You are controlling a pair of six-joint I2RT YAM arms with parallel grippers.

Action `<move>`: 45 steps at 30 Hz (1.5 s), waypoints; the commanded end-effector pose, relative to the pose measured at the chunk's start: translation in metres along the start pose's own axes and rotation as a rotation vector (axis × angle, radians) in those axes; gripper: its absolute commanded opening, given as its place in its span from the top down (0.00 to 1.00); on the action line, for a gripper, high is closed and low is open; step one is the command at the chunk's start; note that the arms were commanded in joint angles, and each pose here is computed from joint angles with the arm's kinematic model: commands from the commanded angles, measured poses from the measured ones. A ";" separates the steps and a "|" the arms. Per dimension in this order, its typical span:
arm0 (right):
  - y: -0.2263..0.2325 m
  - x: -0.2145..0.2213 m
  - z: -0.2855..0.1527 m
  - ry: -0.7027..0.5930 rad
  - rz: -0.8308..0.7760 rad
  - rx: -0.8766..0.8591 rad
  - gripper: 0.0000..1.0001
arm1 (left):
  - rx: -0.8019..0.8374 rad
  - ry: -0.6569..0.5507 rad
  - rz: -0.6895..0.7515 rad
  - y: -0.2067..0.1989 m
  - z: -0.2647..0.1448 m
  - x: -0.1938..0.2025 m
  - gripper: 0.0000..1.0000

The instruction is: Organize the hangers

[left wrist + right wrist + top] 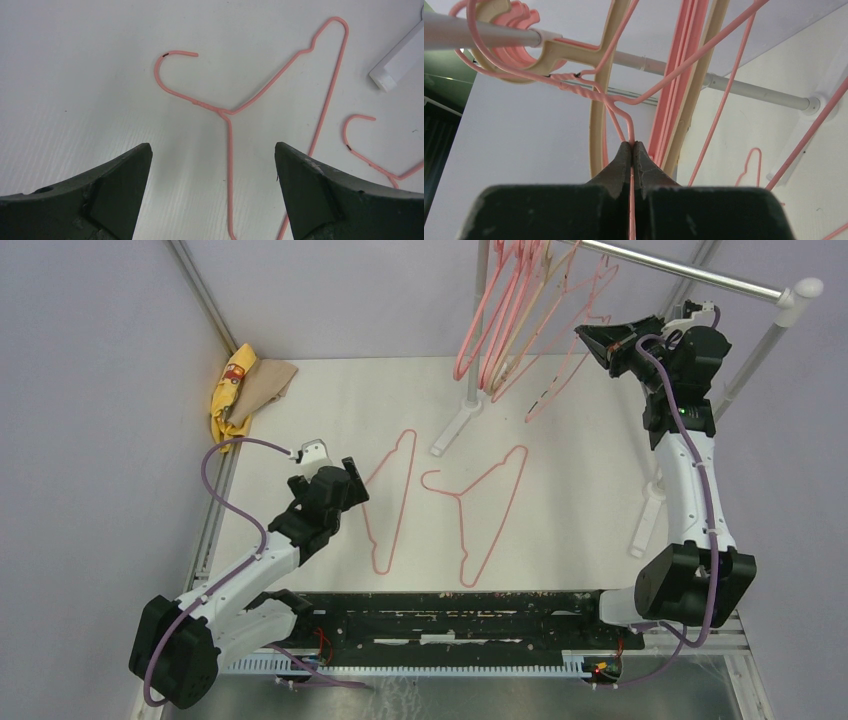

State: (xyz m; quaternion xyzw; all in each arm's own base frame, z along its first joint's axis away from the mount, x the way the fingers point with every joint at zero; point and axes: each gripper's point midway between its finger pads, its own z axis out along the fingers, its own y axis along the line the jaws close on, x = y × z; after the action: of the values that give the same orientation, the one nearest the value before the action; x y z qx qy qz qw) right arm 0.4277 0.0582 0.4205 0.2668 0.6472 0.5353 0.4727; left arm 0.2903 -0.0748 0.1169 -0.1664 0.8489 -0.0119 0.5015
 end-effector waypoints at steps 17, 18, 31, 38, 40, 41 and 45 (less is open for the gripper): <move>0.061 0.000 -0.035 -0.103 -0.158 -0.152 0.99 | 0.004 -0.056 -0.016 -0.002 -0.002 -0.015 0.01; 0.058 -0.005 -0.030 -0.115 -0.152 -0.147 0.99 | 0.000 -0.056 -0.012 -0.001 -0.002 -0.014 0.01; 0.083 0.019 -0.030 -0.058 -0.206 -0.206 0.99 | -0.029 -0.051 0.017 0.002 0.003 -0.012 0.01; 0.097 0.033 -0.045 -0.053 -0.211 -0.239 0.99 | -0.035 -0.034 0.030 0.002 0.008 -0.004 0.01; 0.100 0.037 -0.045 -0.048 -0.203 -0.252 0.99 | -0.035 -0.033 0.030 0.003 0.008 -0.002 0.01; 0.100 0.038 -0.046 -0.054 -0.204 -0.247 0.99 | -0.034 -0.033 0.029 0.003 0.008 -0.001 0.01; 0.097 0.028 -0.038 -0.093 -0.220 -0.231 0.99 | -0.037 -0.035 0.036 0.004 0.009 -0.002 0.01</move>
State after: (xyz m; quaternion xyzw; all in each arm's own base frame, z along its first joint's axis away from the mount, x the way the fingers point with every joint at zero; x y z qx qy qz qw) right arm 0.3612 0.0969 0.4852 0.1738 0.6043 0.5475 0.5521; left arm 0.2902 -0.0702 0.1036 -0.1665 0.8545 0.0099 0.4919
